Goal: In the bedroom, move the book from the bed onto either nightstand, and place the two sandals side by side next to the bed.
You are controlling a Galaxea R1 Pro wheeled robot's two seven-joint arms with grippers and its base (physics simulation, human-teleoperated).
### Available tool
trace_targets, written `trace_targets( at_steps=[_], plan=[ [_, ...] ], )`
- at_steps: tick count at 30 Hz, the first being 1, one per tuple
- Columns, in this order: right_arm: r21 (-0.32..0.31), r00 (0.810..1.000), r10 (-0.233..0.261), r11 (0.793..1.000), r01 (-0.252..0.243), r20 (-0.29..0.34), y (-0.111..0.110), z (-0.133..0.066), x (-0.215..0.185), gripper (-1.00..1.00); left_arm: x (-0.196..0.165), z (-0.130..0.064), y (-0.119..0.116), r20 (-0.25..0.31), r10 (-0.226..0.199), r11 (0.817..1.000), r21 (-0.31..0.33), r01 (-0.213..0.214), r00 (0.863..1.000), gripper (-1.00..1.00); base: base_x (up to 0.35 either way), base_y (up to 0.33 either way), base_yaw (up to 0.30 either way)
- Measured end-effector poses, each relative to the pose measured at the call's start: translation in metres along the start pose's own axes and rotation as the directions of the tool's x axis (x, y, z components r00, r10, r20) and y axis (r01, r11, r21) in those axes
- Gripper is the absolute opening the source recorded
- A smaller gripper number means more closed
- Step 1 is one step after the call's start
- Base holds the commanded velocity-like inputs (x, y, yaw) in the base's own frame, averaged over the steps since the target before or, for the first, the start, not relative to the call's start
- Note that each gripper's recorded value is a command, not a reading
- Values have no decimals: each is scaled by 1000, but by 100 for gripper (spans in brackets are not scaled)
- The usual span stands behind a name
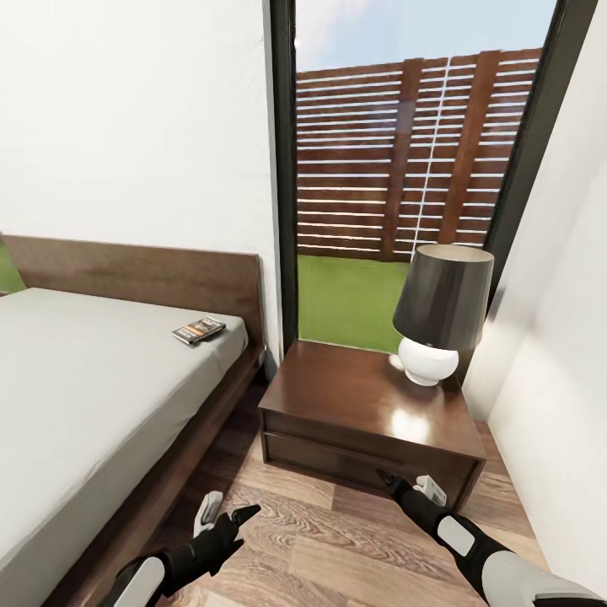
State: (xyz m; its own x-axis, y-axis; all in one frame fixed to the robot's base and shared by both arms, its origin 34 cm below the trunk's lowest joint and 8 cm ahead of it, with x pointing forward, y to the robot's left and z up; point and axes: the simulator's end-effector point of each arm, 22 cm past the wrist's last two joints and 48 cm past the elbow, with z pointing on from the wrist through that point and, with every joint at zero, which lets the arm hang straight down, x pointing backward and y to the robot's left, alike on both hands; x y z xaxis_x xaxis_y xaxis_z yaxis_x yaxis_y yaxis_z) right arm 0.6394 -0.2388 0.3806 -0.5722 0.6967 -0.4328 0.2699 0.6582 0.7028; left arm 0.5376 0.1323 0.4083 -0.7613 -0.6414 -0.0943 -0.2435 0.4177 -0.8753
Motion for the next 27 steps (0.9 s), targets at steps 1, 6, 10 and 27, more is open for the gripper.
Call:
trace_targets(
  at_steps=[1,6,10,27],
  plan=[
    [0,1000,0,1000,0,0,0,0,0,100,0,0,0,0,0,1000,1,0,1000,100,0,0,0],
    [-11,1000,2,1000,-2,1,2,0,-1,100,0,2,-5,2,4,1000,10,-4,1000,100,0,0,0],
    [-22,1000,1,1000,-1,2,4,-1,-2,100,-17,0,-30,31,42,998,52,-43,999,100,0,0,0],
    [-102,1000,2,995,-1,3,20,-3,-5,100,-153,-71,-265,161,247,909,303,-286,956,100,0,0,0]
  ],
)
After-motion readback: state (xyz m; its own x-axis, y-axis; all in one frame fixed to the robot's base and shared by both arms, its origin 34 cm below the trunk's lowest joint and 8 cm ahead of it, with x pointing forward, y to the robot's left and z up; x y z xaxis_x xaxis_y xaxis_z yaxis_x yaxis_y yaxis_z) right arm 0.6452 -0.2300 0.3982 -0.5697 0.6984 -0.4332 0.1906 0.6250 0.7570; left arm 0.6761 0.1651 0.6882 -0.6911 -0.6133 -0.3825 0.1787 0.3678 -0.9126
